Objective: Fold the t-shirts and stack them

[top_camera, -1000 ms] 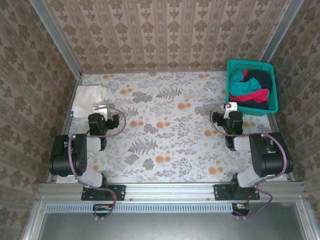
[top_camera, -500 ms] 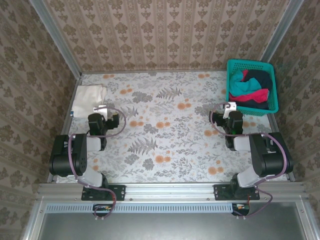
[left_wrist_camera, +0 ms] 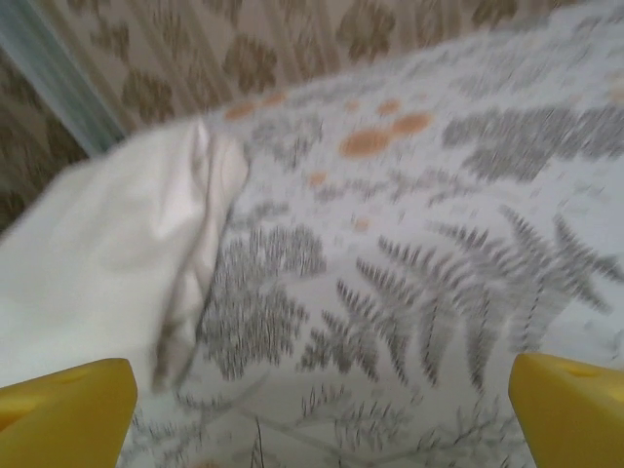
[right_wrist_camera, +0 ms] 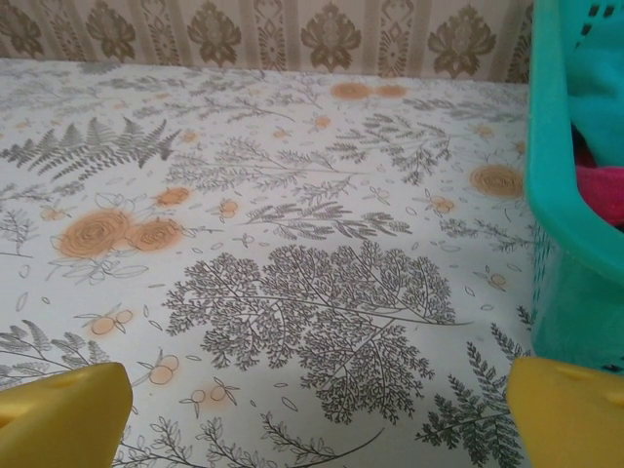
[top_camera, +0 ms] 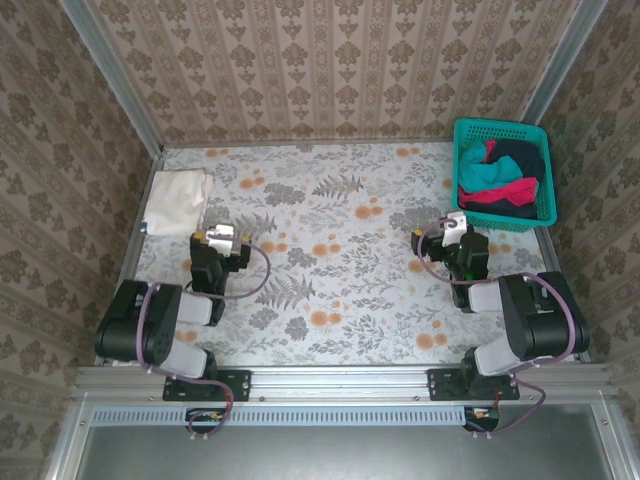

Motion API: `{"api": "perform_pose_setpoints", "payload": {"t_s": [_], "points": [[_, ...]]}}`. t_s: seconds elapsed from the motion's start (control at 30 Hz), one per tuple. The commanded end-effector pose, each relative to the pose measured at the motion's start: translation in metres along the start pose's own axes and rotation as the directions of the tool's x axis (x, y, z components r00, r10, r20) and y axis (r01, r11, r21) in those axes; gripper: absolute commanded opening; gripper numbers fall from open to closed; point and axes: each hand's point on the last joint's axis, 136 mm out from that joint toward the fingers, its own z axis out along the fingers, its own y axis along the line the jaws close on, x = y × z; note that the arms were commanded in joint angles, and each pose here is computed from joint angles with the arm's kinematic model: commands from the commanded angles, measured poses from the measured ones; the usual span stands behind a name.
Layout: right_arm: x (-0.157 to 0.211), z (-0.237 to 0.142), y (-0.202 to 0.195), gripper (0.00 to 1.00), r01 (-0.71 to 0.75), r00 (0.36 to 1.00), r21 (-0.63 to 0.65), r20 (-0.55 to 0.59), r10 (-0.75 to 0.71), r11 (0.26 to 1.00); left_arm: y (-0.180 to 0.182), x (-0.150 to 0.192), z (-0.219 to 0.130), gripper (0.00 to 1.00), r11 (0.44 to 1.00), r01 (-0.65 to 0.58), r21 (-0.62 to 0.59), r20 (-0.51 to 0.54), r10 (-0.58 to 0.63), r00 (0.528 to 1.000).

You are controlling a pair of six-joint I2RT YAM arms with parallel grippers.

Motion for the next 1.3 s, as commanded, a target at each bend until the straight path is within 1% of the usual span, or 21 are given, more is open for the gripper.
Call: {"api": "perform_pose_setpoints", "payload": {"t_s": [0.0, 0.17, 0.3, 0.37, 0.4, 0.47, 0.6, 0.67, 0.77, 0.8, 0.87, 0.97, 1.03, 1.1, 1.17, 1.27], "points": [[-0.016, -0.008, 0.010, 1.00, 0.039, 0.996, -0.039, 0.084, -0.036, 0.998, -0.003, -0.038, -0.007, 1.00, 0.996, -0.092, 0.005, 0.055, 0.091, 0.994], [-0.016, -0.007, 0.010, 1.00, 0.037, 0.997, -0.039, 0.076, -0.034, 0.999, -0.031, -0.074, -0.022, 1.00, 0.976, -0.142, 0.163, 0.092, 0.128, 0.987], [-0.017, -0.004, 0.009, 1.00, 0.032, 0.998, -0.040, 0.062, -0.030, 0.999, -0.049, -0.083, -0.027, 1.00, 0.956, -0.160, 0.246, 0.100, 0.139, 0.985], [-0.020, -0.003, 0.004, 1.00, 0.020, 0.998, -0.008, 0.065, -0.019, 1.000, -0.056, -0.086, -0.027, 1.00, 0.950, -0.157, 0.272, 0.097, 0.135, 0.986], [-0.023, -0.004, 0.001, 1.00, 0.010, 0.999, 0.004, 0.045, -0.011, 1.000, -0.059, -0.087, -0.026, 1.00, 0.947, -0.152, 0.283, 0.099, 0.129, 0.987], [-0.039, -0.008, 0.002, 1.00, 0.010, 0.999, 0.000, 0.034, -0.010, 1.000, -0.068, -0.091, -0.024, 1.00, 0.937, -0.148, 0.315, 0.106, 0.121, 0.987], [-0.067, -0.021, 0.016, 1.00, 0.038, 0.999, -0.065, 0.026, -0.036, 0.997, -0.091, -0.098, -0.019, 1.00, 0.903, -0.156, 0.399, 0.116, 0.119, 0.986], [-0.084, -0.027, 0.016, 1.00, 0.034, 0.999, -0.063, 0.016, -0.034, 0.997, -0.103, -0.104, -0.018, 1.00, 0.887, -0.154, 0.436, 0.127, 0.109, 0.986], [-0.117, -0.034, 0.001, 1.00, -0.038, 0.999, 0.021, 0.017, 0.037, 0.999, -0.127, -0.116, -0.018, 1.00, 0.845, -0.166, 0.509, 0.156, 0.099, 0.983], [-0.126, -0.035, -0.004, 1.00, -0.054, 0.999, 0.044, 0.011, 0.053, 0.998, -0.141, -0.121, -0.021, 1.00, 0.822, -0.182, 0.539, 0.174, 0.103, 0.979], [-0.140, -0.032, -0.015, 1.00, -0.106, 0.994, 0.089, -0.014, 0.107, 0.990, -0.158, -0.127, -0.024, 1.00, 0.795, -0.197, 0.574, 0.192, 0.103, 0.976], [-0.159, -0.022, -0.043, 1.00, -0.197, 0.976, 0.187, -0.058, 0.211, 0.963, -0.183, -0.136, -0.031, 1.00, 0.746, -0.216, 0.630, 0.222, 0.094, 0.970], [-0.162, -0.012, -0.063, 1.00, -0.256, 0.955, 0.244, -0.087, 0.284, 0.935, -0.195, -0.139, -0.034, 1.00, 0.727, -0.225, 0.649, 0.236, 0.088, 0.968], [-0.157, -0.001, -0.085, 1.00, -0.322, 0.920, 0.314, -0.117, 0.373, 0.893, -0.205, -0.140, -0.036, 1.00, 0.714, -0.220, 0.665, 0.242, 0.072, 0.968], [-0.143, 0.013, -0.105, 0.99, -0.375, 0.875, 0.382, -0.153, 0.458, 0.845, -0.214, -0.140, -0.040, 1.00, 0.695, -0.215, 0.686, 0.242, 0.060, 0.968], [-0.125, 0.028, -0.131, 0.94, -0.399, 0.827, 0.478, -0.183, 0.532, 0.783, -0.228, -0.134, -0.044, 1.00, 0.668, -0.215, 0.712, 0.237, 0.059, 0.970]]}}
